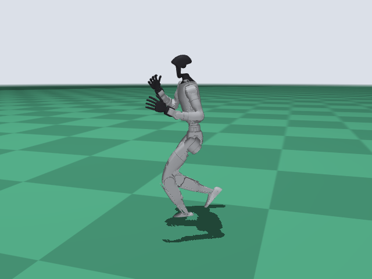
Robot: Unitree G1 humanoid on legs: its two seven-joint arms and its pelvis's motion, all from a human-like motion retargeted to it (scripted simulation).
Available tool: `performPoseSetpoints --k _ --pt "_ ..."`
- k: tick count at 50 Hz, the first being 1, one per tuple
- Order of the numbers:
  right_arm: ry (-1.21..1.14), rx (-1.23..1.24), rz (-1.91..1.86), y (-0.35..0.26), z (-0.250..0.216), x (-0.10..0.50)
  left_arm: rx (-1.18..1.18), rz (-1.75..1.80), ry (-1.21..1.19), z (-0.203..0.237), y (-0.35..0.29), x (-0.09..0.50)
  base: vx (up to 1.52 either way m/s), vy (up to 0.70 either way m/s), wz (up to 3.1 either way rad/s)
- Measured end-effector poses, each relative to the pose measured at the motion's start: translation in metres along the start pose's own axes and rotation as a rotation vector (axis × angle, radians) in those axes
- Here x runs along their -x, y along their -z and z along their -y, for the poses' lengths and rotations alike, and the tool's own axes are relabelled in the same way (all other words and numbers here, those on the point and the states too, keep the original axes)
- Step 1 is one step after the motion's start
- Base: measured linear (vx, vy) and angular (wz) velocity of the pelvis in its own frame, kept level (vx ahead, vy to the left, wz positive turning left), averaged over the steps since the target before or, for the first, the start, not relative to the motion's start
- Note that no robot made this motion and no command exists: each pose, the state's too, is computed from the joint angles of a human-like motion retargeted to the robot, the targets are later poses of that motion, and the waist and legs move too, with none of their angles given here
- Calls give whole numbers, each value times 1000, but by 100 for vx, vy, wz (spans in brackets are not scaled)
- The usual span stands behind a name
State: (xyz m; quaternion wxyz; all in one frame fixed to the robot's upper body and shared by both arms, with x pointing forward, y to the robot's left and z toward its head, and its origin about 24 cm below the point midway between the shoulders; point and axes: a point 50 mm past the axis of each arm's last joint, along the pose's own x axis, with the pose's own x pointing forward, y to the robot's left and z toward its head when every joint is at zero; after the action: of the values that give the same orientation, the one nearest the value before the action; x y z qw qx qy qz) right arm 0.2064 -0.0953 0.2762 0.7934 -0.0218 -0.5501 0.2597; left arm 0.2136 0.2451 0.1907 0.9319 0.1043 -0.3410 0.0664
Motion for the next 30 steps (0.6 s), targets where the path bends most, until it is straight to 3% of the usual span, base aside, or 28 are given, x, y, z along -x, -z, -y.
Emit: performPoseSetpoints --k 4,10,16,23,30 --pt "15 109 -151 18 10 23 -110 79 21 18 -3 -22 47 26 113" --pt "235 227 -486 43 45 92 -257 88 74 32 8 -27 43 6 175" --pt "397 160 -753 52 54 153 -256 -96 405 59 36 4 34 -10 194" --pt "293 25 -966 68 36 184 -27 -369 776 81 55 59 19 -21 232" --pt "124 32 -1088 78 30 198 93 -489 799 80 64 80 7 -16 294"
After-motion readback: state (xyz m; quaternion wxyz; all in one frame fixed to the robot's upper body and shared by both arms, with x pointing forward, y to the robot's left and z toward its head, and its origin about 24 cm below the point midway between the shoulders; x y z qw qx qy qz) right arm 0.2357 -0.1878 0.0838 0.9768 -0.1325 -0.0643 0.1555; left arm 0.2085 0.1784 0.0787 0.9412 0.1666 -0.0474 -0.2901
